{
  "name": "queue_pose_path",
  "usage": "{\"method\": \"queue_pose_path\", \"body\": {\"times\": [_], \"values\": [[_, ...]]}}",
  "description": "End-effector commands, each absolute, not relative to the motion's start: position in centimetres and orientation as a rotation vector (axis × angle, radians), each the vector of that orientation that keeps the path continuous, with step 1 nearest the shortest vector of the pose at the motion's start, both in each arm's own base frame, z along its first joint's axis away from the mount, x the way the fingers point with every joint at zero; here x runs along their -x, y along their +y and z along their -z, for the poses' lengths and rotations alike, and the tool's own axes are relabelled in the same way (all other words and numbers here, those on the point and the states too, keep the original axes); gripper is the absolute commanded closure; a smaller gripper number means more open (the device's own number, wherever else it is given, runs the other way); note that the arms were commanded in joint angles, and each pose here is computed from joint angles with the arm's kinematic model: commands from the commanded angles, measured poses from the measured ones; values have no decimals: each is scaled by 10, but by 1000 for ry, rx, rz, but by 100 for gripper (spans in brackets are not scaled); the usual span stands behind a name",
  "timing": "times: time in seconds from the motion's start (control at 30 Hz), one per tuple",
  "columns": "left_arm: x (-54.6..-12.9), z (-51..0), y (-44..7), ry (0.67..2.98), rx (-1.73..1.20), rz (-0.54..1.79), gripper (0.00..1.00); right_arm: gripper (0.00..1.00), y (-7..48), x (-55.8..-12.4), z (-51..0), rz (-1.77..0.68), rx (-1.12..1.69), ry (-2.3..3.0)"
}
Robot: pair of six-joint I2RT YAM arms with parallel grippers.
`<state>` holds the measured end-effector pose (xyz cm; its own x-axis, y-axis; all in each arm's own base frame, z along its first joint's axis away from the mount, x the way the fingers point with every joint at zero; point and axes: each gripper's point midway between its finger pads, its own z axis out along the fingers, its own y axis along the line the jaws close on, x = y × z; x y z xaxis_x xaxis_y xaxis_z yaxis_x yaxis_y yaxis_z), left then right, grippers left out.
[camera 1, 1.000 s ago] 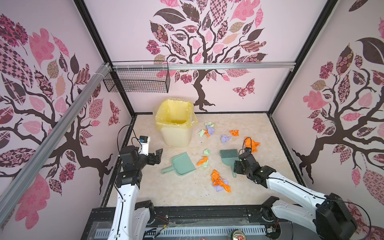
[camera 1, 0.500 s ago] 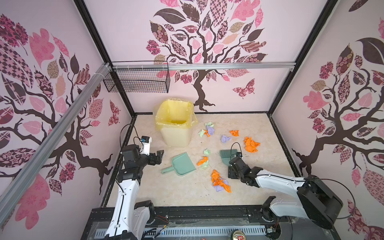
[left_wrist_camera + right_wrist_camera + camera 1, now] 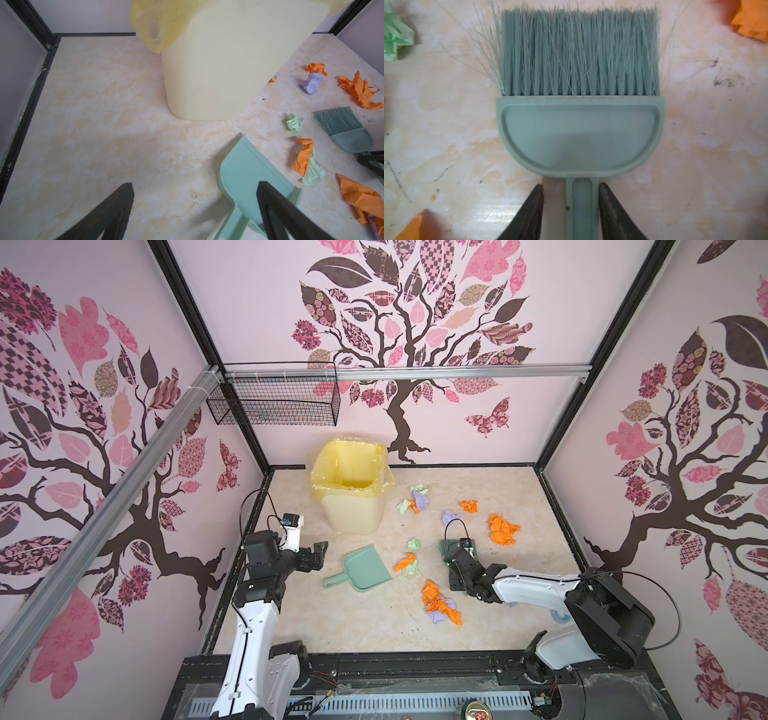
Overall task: Sweep away the paper scraps from the table
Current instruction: 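Close the right gripper on the green brush handle while the left arm nears the dustpan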
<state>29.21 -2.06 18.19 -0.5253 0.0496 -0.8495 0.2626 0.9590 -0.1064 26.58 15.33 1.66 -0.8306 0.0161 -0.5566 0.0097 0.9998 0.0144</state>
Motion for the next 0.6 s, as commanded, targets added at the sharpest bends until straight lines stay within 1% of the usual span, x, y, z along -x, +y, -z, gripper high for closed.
{"method": "queue_pose_path", "body": {"times": [0.0, 0.1, 0.23, 0.3, 0.4, 0.57], "values": [[-287, -176, -23, 2115, -236, 284, 4, 57, 144, -246, 1, 68, 12, 2641], [-286, -176, -25, 2113, -243, 294, 3, 63, 143, -245, -1, 70, -5, 2633], [-286, -180, -28, 2107, -257, 318, 4, 78, 140, -242, 1, 79, -21, 2637], [-285, -185, -32, 2096, -279, 340, 4, 82, 139, -240, 0, 76, -26, 2635], [-280, -196, -42, 2072, -336, 386, 4, 86, 137, -237, -5, 69, -33, 2628], [-263, -227, -68, 1998, -471, 512, 5, 87, 133, -233, -29, 35, -34, 2593]]}}
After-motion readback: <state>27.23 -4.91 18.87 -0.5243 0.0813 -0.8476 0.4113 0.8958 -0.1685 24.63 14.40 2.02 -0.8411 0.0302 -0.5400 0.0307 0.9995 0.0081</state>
